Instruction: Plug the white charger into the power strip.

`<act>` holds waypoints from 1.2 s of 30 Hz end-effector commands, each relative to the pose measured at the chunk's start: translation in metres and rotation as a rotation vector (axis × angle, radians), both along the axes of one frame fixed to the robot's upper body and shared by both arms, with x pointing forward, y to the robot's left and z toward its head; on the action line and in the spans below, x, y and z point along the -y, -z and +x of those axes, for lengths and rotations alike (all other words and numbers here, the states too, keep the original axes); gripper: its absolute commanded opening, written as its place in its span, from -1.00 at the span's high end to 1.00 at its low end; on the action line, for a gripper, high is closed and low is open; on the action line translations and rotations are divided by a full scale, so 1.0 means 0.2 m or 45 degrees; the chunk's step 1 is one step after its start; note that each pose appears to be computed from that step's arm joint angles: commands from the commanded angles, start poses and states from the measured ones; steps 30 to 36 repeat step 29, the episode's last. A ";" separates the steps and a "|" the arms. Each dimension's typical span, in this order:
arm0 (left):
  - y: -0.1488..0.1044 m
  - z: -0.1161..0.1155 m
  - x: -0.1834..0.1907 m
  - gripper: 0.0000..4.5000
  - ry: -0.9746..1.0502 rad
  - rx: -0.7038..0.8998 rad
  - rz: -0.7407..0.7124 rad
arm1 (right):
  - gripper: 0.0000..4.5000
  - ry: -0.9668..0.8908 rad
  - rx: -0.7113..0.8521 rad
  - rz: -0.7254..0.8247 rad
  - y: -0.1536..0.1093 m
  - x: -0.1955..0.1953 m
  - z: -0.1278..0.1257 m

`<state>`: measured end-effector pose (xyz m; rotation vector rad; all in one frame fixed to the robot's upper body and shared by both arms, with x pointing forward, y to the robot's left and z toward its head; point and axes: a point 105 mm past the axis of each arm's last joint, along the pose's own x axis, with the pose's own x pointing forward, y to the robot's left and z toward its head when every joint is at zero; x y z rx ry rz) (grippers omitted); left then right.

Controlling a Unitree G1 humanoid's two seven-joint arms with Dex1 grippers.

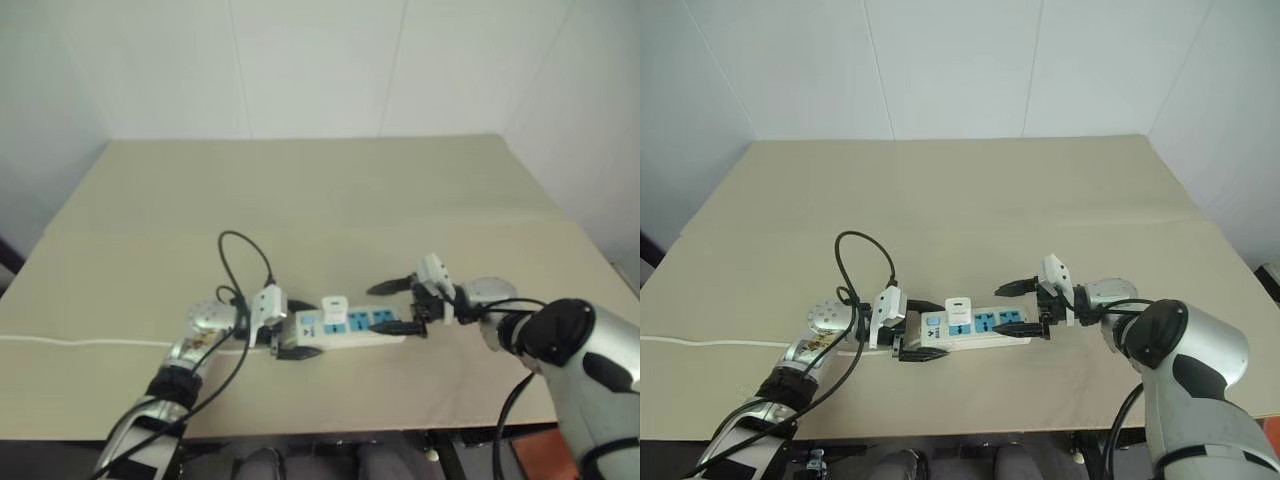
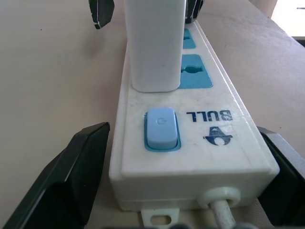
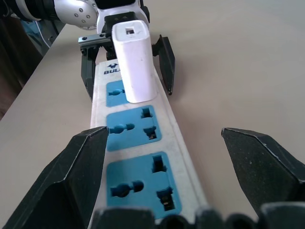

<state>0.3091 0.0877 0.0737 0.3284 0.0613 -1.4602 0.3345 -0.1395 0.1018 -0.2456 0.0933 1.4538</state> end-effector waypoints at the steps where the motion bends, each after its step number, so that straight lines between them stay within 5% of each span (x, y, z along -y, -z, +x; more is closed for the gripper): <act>1: -0.11 -0.02 -0.04 -0.98 -0.025 0.060 -0.070 | -1.00 0.034 0.062 0.052 -0.08 0.04 0.02; 14: -0.48 -0.17 -0.38 -0.98 -0.104 0.172 -0.014 | -1.00 0.130 0.173 -0.013 -0.23 0.35 -0.02; 19: -0.47 -0.16 -0.53 -0.98 -0.303 0.169 0.059 | -1.00 0.247 0.225 -0.049 -0.27 0.48 -0.04; 25: -0.45 -0.13 -0.58 -0.98 -0.512 0.159 0.028 | -1.00 0.370 0.315 0.003 -0.23 0.40 0.04; 36: -0.44 -0.16 -0.57 -0.98 -0.532 0.171 0.060 | -1.00 0.325 0.359 -0.007 -0.25 0.37 0.04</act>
